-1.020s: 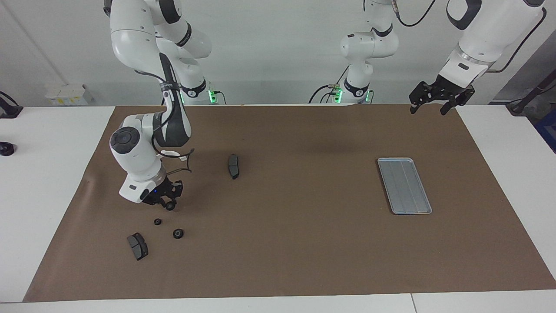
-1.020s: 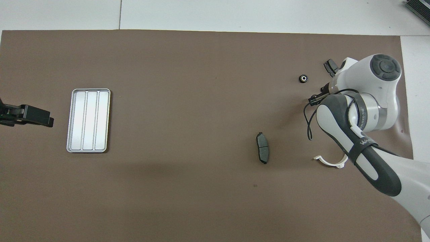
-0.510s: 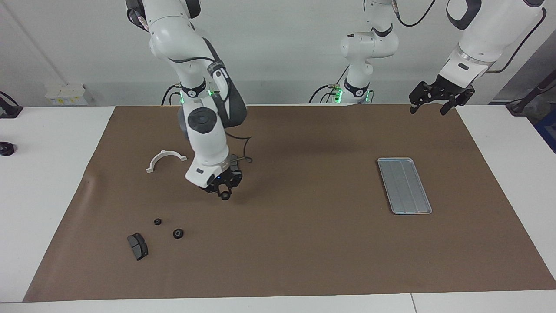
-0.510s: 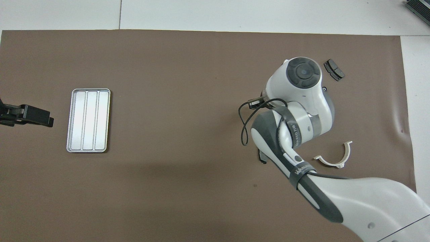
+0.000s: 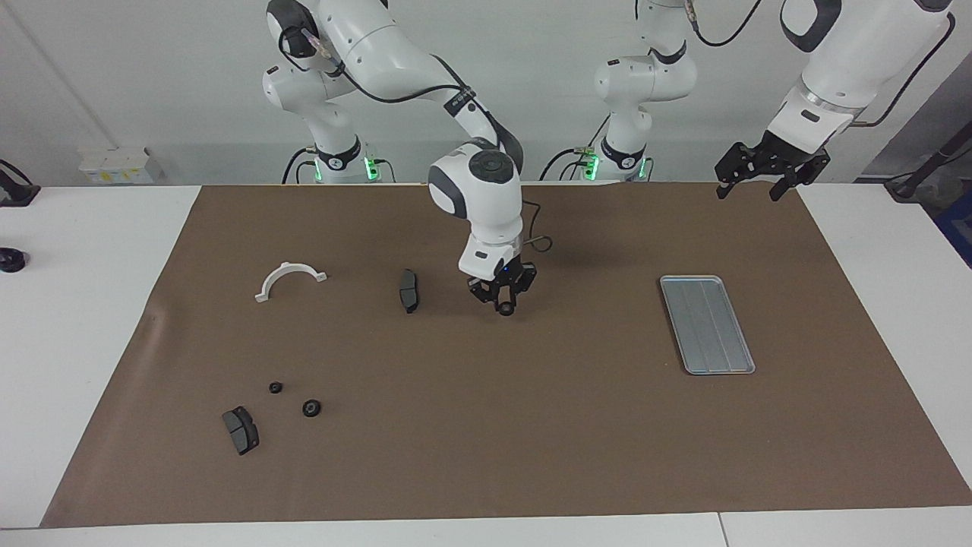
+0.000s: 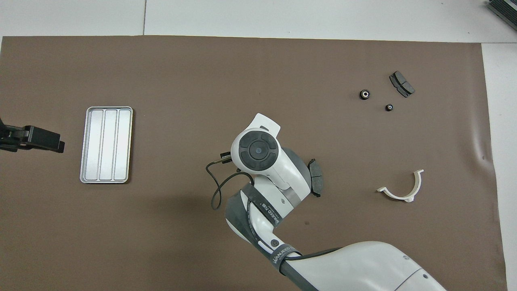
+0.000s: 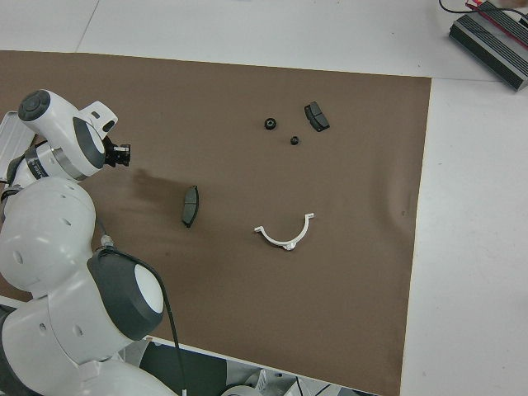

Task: Pick bearing gear from pile to tray
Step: 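Carry the bearing with the right gripper to mid-table and release it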

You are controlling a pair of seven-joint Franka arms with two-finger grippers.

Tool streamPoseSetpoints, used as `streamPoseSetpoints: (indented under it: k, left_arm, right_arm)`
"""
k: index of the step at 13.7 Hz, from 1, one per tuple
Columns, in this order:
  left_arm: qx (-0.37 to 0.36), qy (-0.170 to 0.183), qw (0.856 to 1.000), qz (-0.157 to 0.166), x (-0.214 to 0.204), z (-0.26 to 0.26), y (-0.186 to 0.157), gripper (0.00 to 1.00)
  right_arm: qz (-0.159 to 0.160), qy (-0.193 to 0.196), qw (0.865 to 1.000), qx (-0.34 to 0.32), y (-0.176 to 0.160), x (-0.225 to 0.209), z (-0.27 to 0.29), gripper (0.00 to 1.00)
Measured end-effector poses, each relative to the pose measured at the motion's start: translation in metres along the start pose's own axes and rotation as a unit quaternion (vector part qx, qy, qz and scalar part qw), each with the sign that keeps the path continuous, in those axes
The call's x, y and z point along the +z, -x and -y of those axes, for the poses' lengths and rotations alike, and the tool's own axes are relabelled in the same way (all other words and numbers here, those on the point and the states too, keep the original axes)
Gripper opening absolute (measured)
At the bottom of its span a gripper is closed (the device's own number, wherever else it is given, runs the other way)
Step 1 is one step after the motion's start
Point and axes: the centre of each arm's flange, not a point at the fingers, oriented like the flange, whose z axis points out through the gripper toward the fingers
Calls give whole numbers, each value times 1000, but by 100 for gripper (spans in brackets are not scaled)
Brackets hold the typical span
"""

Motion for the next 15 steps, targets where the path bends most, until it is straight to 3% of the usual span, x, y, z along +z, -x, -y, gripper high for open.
streamPoseSetpoints:
  k: [6, 10, 13, 15]
  left_arm:
    - [0, 0, 1000, 0, 0, 0, 0, 100]
    - [0, 0, 1000, 0, 0, 0, 0, 100]
    - [0, 0, 1000, 0, 0, 0, 0, 100]
    - [0, 0, 1000, 0, 0, 0, 0, 100]
  right_arm:
    - [-3, -9, 999, -32, 18, 30, 39, 34]
    - [-11, -7, 999, -30, 10, 23, 34, 67]
    - [-3, 14, 1000, -22, -13, 15, -3, 68]
    - [-1, 27, 999, -38, -41, 10, -72, 68]
